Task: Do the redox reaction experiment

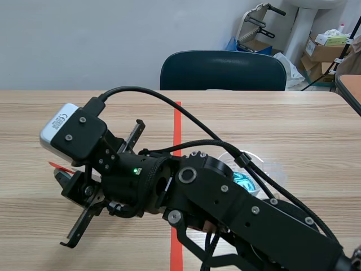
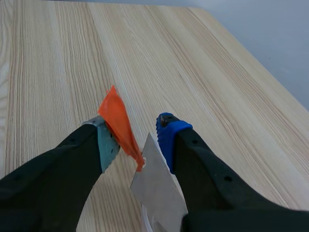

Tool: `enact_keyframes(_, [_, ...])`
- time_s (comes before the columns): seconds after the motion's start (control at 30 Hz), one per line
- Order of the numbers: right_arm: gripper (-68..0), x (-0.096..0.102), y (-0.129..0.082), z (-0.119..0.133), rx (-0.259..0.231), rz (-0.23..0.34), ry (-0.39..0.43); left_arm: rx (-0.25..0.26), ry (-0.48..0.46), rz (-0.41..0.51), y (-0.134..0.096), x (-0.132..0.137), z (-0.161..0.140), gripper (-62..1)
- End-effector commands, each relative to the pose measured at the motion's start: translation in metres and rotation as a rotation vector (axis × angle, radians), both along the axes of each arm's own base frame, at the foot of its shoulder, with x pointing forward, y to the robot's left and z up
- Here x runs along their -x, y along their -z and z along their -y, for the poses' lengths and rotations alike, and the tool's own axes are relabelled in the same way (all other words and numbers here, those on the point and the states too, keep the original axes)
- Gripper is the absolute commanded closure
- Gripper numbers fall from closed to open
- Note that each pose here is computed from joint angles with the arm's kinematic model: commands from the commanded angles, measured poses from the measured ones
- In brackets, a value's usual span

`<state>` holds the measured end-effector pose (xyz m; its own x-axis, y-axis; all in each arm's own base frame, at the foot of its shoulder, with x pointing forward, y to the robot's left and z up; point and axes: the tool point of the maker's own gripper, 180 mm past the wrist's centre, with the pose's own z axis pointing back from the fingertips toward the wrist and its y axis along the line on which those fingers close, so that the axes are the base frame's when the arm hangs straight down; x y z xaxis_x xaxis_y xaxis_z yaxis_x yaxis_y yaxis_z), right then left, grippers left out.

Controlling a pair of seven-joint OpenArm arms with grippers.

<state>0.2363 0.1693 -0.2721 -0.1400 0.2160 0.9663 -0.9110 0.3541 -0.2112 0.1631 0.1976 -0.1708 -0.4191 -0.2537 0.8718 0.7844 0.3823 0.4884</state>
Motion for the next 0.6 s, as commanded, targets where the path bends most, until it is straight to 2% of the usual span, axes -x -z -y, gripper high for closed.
enact_keyframes(0.0, [-13.4, -0.003, -0.018, -0.001, -0.040, 0.037, -0.004, 0.014, -0.004, 0.009, -0.003, -0.001, 0.001, -62.3])
enact_keyframes(0.2, [-1.1, -0.003, -0.029, 0.001, -0.053, 0.065, -0.010, -0.058, -0.018, -0.003, 0.010, -0.003, -0.001, -62.3])
enact_keyframes(0.3, [-0.9, -0.002, -0.034, 0.004, -0.057, 0.082, -0.014, -0.097, -0.021, -0.006, 0.016, -0.003, -0.002, -62.3])
enact_keyframes(0.4, [-0.9, -0.001, -0.036, 0.005, -0.055, 0.089, -0.017, -0.114, -0.034, -0.016, 0.020, -0.005, -0.004, -62.3])
enact_keyframes(0.57, [-0.9, -0.003, -0.039, 0.010, -0.048, 0.102, -0.013, -0.111, -0.034, -0.016, 0.019, -0.005, -0.004, -62.3])
